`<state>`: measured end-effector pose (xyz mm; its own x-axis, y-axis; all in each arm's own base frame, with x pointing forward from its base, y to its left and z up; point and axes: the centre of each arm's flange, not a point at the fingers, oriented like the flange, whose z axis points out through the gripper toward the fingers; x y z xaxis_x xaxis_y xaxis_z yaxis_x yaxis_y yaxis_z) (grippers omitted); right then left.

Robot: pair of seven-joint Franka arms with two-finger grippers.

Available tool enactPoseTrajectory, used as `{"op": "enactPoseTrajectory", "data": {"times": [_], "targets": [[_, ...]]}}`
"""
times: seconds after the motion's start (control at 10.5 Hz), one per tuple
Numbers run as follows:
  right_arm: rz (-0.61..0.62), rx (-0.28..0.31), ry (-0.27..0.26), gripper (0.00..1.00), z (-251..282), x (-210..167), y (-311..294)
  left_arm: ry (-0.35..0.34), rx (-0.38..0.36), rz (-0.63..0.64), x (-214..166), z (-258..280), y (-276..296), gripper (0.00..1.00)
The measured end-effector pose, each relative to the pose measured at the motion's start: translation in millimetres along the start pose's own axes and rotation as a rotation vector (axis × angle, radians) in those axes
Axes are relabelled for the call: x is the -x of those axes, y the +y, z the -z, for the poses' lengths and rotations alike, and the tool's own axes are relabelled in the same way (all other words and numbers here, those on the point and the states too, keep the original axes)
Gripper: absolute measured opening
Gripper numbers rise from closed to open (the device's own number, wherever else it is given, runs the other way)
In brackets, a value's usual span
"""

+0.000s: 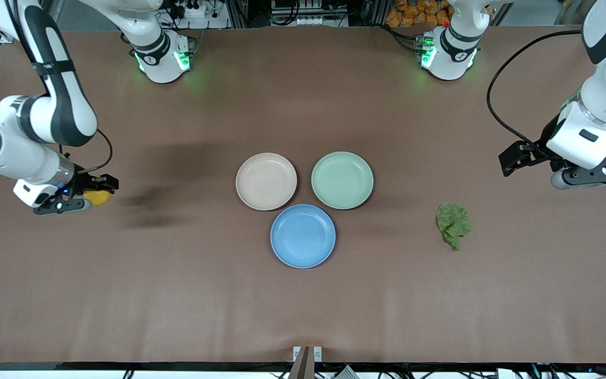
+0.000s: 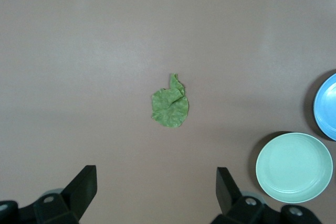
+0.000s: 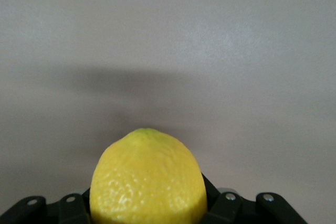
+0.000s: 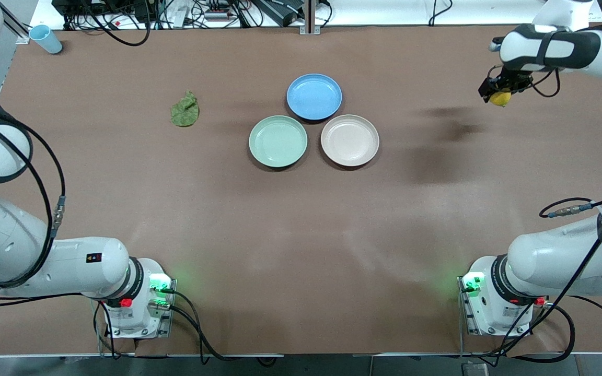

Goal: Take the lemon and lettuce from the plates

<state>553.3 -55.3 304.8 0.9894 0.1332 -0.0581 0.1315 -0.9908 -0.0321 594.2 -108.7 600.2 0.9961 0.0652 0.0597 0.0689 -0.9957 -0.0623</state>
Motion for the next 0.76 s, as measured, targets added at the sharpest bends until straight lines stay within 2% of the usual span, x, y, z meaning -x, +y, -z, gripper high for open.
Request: {"op": "enactPoseTrajectory", "data": {"times": [0.76], "targets": [[-0.004, 0.005, 0.021, 0.60, -65, 22, -3, -0.010, -0.020, 0.019, 19, 27, -12, 1.00]]}}
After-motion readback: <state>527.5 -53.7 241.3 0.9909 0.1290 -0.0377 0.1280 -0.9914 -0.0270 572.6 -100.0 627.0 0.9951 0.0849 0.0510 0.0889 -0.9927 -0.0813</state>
